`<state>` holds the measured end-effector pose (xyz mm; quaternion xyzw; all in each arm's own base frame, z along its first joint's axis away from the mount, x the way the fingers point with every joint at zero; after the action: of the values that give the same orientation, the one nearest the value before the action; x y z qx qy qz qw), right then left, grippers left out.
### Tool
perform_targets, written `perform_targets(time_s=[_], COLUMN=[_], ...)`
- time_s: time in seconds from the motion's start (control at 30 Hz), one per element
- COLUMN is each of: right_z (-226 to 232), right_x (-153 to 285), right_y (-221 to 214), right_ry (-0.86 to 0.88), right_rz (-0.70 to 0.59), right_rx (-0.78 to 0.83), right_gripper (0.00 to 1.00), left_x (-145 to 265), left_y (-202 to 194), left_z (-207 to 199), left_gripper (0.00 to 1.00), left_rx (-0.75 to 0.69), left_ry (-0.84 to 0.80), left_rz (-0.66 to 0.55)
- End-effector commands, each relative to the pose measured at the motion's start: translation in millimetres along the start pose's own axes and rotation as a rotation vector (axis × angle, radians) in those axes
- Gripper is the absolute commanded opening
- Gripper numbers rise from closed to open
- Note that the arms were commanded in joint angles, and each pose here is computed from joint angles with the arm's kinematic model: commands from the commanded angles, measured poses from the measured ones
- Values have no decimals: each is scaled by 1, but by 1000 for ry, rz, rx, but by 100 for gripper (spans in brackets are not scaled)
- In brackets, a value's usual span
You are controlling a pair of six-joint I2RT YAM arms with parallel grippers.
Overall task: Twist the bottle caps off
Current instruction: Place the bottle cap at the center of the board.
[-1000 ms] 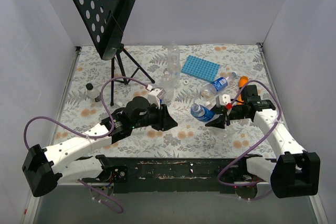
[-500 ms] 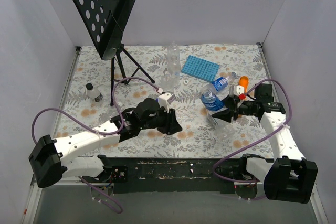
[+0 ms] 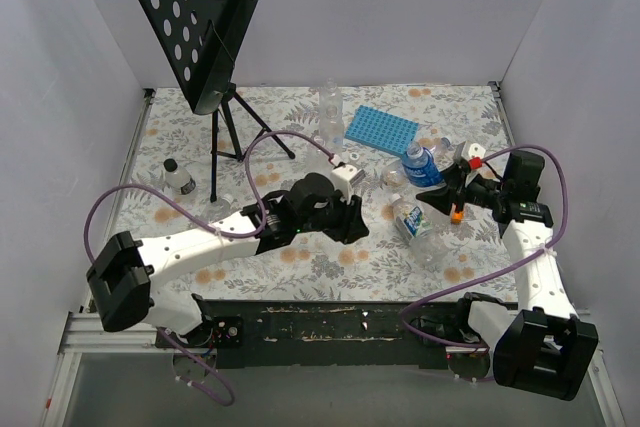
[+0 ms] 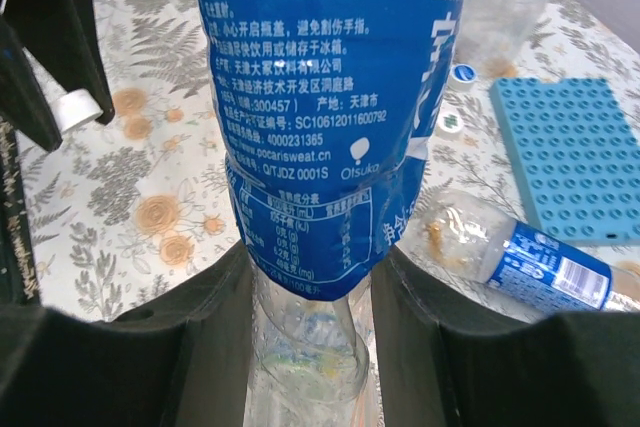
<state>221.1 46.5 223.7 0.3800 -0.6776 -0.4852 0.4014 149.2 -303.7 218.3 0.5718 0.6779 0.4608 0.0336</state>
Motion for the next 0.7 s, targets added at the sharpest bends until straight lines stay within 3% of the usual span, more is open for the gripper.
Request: perform_targets(time_s=[0.0, 0.23, 0.4, 0.67], right_z=[-27, -38, -33, -30], right_x=[3, 11, 22, 24], right_y=[15, 7, -5, -8], right_ry=[-131, -240, -264, -254], right_rz=[9, 15, -6, -24], right_rx=[17, -28, -91, -119], right_gripper=[17, 17, 17, 17], left_x=[-14, -58, -98, -137], left_y=[30, 56, 66, 89], left_z=[-12, -10, 16, 51], left_gripper=[0, 0, 0, 0], left_rx=[-87, -150, -175, -178], left_ry=[15, 166, 332, 428], left_rz=[-67, -3, 50, 69])
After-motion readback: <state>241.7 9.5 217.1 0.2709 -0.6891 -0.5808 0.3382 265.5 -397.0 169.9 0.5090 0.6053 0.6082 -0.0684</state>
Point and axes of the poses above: each gripper's point midway between its finger pads, its own x axis back along the fingers, its own z axis along the line the jaws close on, y = z × x, the point moved 8 cm from there along x, back along the fingers, and after that the axes turned 10 degrees about x, right-handed, at the moved point
